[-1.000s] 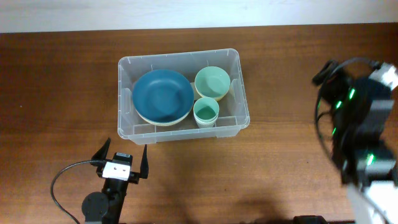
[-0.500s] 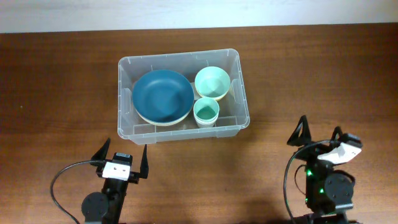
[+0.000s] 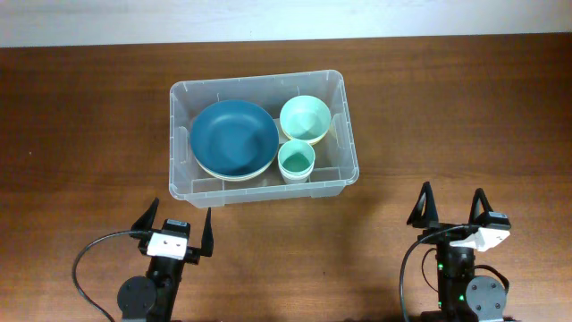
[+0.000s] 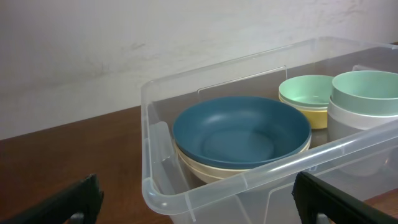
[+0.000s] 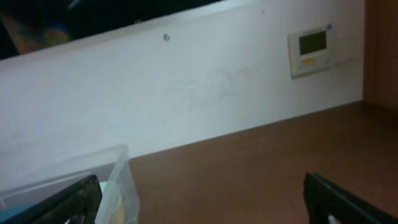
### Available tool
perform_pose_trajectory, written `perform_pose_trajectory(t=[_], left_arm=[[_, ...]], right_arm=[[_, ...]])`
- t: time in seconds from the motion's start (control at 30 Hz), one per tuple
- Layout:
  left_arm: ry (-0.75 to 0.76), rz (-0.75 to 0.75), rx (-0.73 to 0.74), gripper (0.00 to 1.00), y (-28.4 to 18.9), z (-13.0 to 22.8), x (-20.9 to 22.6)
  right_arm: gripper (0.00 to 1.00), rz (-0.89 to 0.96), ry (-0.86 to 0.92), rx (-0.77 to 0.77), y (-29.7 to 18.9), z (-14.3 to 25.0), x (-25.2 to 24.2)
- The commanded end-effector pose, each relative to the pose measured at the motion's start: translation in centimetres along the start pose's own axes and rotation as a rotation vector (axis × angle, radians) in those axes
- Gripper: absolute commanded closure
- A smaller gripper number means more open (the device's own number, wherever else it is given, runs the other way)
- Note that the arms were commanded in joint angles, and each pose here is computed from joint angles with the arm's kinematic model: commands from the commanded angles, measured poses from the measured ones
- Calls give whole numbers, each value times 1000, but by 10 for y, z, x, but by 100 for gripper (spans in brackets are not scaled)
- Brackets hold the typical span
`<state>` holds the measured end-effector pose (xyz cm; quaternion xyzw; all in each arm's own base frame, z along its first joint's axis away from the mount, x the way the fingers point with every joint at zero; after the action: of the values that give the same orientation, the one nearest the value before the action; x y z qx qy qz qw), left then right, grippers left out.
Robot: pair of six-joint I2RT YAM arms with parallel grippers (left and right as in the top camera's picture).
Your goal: Pack container
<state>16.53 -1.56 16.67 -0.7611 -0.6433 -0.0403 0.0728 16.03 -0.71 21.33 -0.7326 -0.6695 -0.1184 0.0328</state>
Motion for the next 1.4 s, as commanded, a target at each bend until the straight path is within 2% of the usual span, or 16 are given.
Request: perform_pose_trajectory(t=[0.0, 0.23, 0.4, 0.67, 1.37], left_arm=[[-10, -8, 6, 0, 0, 2, 1], [-10, -8, 6, 0, 0, 2, 1], [-10, -8, 6, 0, 0, 2, 1], [-10, -8, 6, 0, 0, 2, 1], [-10, -8, 6, 0, 0, 2, 1]], right_arm=[[1, -23, -19, 14, 0, 7, 0], [1, -16, -48, 123, 1, 40, -5], [1, -83, -163, 203, -1, 53, -1], [1, -161, -253, 201, -2, 53, 5], [1, -152, -253, 210, -1, 55, 4]])
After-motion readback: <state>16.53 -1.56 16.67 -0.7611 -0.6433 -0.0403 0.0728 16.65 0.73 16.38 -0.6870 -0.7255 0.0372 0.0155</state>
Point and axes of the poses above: each gripper's point midway between its finger pads, its own y axis out along the fingers, its own x axis along the line the jaws close on, z = x × y, the point moved 8 cm from there along -y, back along the fingers, and after that the axes turned 1 degree about -y, right-handed, at the moved point
